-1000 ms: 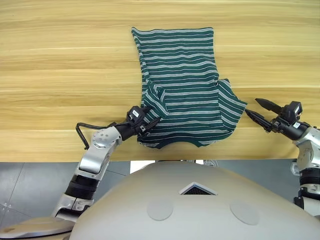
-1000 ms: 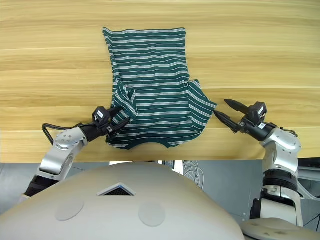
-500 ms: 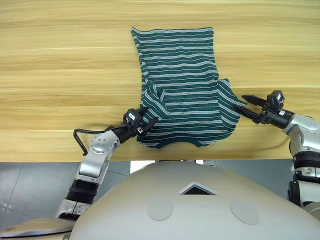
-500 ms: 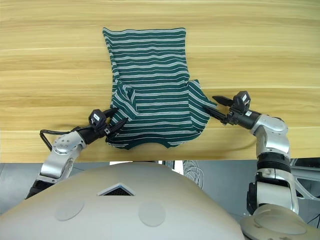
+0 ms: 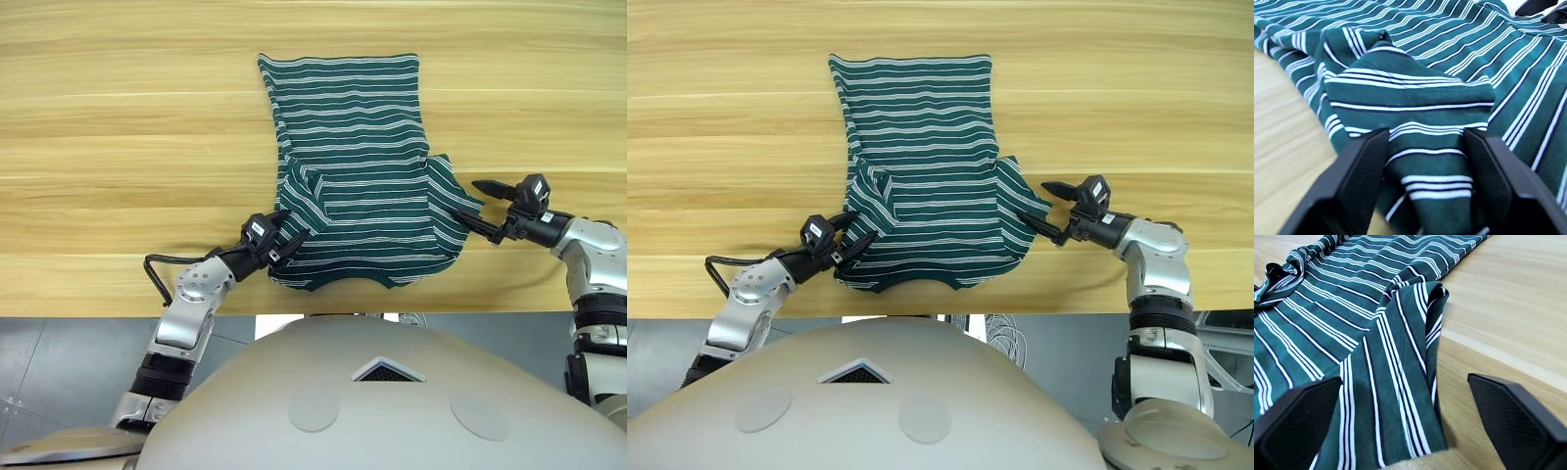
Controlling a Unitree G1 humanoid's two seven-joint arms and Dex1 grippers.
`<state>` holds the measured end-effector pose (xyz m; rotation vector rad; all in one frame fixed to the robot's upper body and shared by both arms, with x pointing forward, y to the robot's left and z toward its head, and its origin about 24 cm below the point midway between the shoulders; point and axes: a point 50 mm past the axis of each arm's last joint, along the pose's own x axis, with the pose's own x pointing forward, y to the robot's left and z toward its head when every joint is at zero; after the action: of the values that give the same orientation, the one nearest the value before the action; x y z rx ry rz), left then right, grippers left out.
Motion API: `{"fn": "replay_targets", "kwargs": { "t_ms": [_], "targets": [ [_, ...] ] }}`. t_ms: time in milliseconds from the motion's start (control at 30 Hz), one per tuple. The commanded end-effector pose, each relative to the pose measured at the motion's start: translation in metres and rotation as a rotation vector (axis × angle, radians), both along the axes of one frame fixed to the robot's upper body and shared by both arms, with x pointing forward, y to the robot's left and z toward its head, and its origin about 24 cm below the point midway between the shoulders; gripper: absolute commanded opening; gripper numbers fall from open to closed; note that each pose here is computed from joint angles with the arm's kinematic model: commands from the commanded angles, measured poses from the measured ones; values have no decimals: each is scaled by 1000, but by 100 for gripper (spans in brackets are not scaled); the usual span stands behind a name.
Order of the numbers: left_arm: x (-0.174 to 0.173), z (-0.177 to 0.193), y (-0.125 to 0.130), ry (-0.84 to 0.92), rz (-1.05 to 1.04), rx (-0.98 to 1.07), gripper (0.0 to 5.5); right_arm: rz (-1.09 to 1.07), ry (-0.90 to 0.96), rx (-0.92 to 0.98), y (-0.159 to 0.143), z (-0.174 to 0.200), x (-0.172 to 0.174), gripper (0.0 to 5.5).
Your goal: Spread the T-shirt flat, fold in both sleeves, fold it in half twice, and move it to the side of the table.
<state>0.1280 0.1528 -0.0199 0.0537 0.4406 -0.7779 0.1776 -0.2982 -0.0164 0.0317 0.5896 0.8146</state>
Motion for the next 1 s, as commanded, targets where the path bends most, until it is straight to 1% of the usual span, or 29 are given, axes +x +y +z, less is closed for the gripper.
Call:
{"fn": "replay_targets", "kwargs": {
  "t_ms": [33,100,233,333,500,533,567,600,667,1000],
  "targets": [
    [-4,-4,5,26,11,36,271,9,123,-72,-10,-16,-24,513],
    [-5,-3,5,26,11,36,271,12,129,-54,-12,-15,-28,538],
    [-6,-3,5,29,4,36,271,-32,197,6,-13,-24,-45,538],
    [-9,-3,6,34,9,38,271,-4,229,42,-6,-29,-56,538],
    [-11,-3,6,39,11,38,271,26,252,76,-2,-28,-61,463],
    [-11,-3,6,39,11,38,271,32,252,77,-1,-27,-62,432],
    [-11,-3,6,40,12,37,271,36,253,76,-1,-27,-63,422],
    [-11,-2,6,40,13,37,271,37,256,73,-1,-26,-63,397],
    [-11,-2,6,39,15,36,271,38,262,65,-1,-26,-63,369],
    [-12,-4,4,42,21,31,271,-26,236,39,-2,-27,-46,179]
  ]
}}
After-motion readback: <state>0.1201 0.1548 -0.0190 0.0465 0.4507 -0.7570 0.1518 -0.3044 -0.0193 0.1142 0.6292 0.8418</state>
